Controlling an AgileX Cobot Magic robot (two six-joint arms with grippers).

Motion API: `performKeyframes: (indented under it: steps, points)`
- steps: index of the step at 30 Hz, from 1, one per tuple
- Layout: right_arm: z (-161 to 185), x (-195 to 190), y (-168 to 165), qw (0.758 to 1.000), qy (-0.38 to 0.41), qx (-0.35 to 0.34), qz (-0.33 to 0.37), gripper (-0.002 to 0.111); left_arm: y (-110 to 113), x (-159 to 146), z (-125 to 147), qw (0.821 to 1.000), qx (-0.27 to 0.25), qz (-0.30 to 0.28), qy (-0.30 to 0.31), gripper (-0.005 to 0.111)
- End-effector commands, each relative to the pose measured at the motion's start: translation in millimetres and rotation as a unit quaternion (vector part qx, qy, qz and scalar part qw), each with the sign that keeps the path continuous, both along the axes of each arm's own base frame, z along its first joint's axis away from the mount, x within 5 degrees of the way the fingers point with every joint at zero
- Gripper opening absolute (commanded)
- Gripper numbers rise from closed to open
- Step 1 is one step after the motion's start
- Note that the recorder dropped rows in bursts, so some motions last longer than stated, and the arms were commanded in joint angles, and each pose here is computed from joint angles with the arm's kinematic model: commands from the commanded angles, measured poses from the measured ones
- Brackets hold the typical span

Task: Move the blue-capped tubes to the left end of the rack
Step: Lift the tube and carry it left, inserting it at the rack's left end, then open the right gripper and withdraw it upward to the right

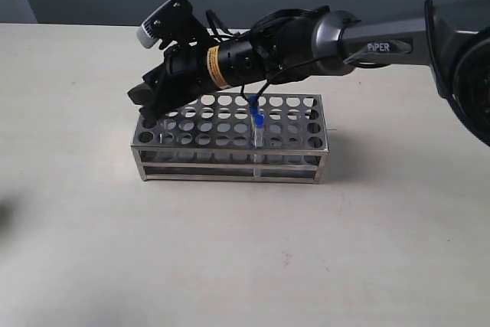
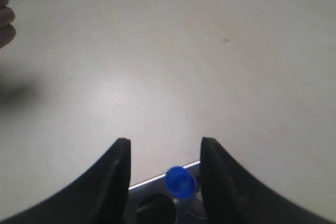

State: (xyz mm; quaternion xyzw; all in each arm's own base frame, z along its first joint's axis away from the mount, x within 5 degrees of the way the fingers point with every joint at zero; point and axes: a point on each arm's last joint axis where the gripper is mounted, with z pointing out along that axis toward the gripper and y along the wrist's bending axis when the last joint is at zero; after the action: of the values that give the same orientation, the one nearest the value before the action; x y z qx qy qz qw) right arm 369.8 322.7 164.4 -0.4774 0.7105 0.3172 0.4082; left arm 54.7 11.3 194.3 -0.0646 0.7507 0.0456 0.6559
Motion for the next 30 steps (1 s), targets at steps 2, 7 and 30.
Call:
performKeyframes:
  steps: [2, 7, 30]
  points:
    - [11, 1, -2, 1.000, -0.012, 0.004, -0.001, 0.044, -1, 0, -1, 1.000, -0.002, -0.004, 0.000, 0.000]
    - [63, 8, -21, 0.997, -0.068, 0.019, -0.039, 0.044, -1, 0, -1, 1.000, -0.002, -0.004, 0.000, 0.000]
    - [133, -123, -151, 0.996, -0.029, 0.083, -0.032, 0.030, -1, 0, -1, 1.000, -0.002, -0.004, 0.000, 0.000]
